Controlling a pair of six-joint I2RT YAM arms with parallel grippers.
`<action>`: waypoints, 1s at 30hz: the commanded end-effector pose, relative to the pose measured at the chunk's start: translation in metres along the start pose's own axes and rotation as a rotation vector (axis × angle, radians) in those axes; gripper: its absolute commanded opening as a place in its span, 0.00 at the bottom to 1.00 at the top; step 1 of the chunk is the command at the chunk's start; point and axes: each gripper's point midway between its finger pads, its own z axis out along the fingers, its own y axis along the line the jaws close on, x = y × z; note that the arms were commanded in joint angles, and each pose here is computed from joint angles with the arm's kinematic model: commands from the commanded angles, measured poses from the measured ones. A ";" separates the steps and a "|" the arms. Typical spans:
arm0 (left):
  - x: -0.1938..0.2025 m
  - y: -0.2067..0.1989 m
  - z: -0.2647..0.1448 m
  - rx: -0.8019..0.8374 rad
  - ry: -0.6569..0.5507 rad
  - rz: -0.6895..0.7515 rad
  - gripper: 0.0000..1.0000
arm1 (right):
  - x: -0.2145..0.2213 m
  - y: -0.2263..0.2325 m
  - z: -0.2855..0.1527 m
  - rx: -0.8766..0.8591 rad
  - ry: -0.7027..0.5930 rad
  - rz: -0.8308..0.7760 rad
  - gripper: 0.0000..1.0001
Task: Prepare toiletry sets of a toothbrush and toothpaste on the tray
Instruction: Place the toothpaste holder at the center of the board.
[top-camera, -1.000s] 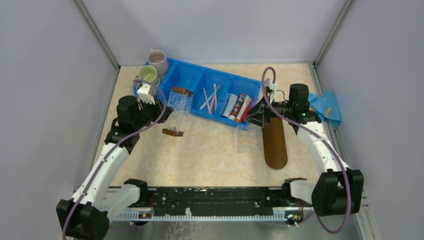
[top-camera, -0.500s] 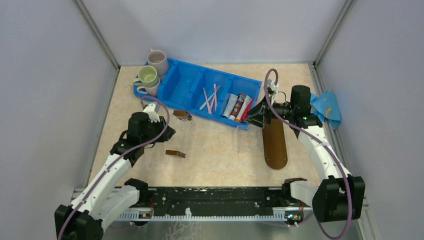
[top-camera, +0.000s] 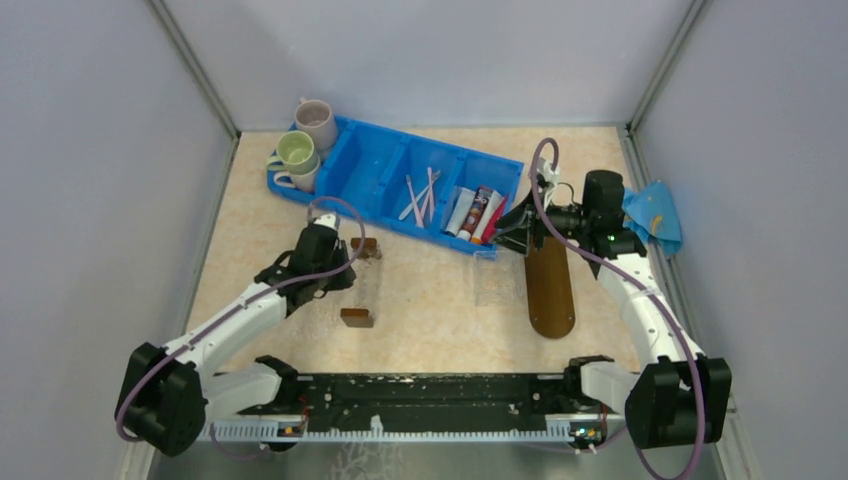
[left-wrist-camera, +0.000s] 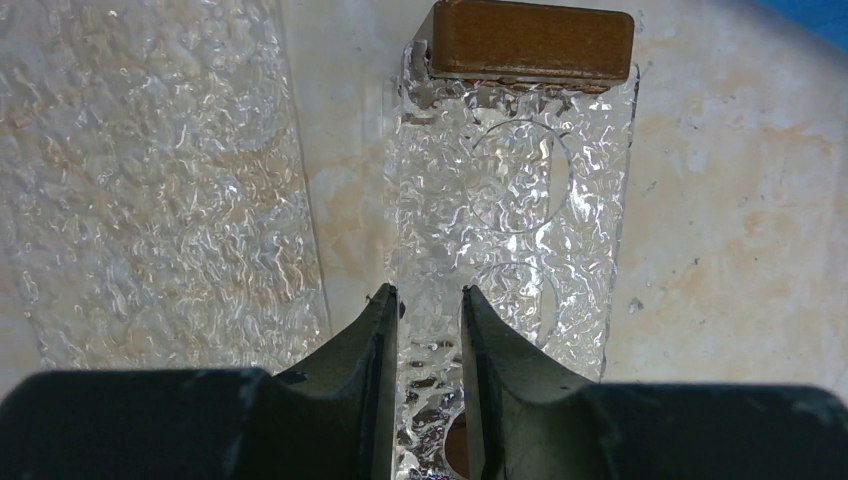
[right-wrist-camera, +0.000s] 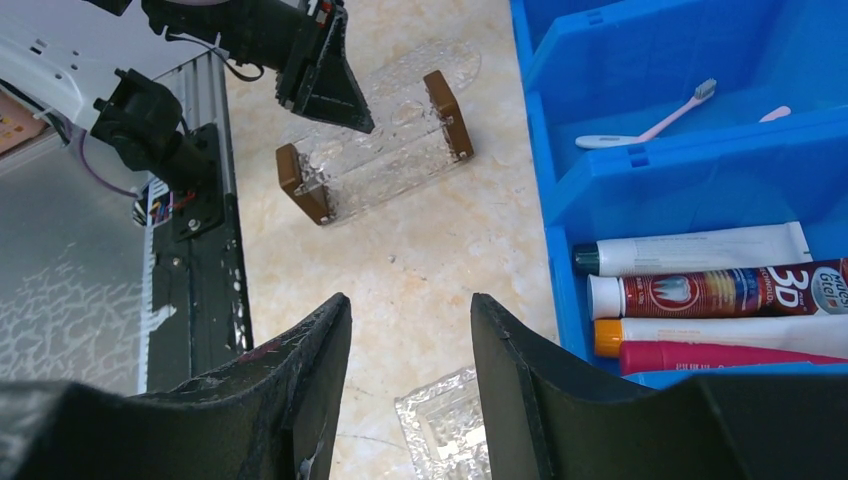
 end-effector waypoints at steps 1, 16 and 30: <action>-0.038 -0.008 -0.001 -0.028 -0.120 -0.048 0.09 | -0.012 0.010 0.000 -0.027 -0.031 -0.070 0.48; -0.037 0.005 0.013 -0.114 -0.114 -0.031 0.13 | -0.012 0.011 -0.001 -0.026 -0.033 -0.075 0.49; -0.036 0.010 0.006 -0.142 -0.093 0.010 0.15 | -0.011 0.011 -0.001 -0.029 -0.033 -0.075 0.49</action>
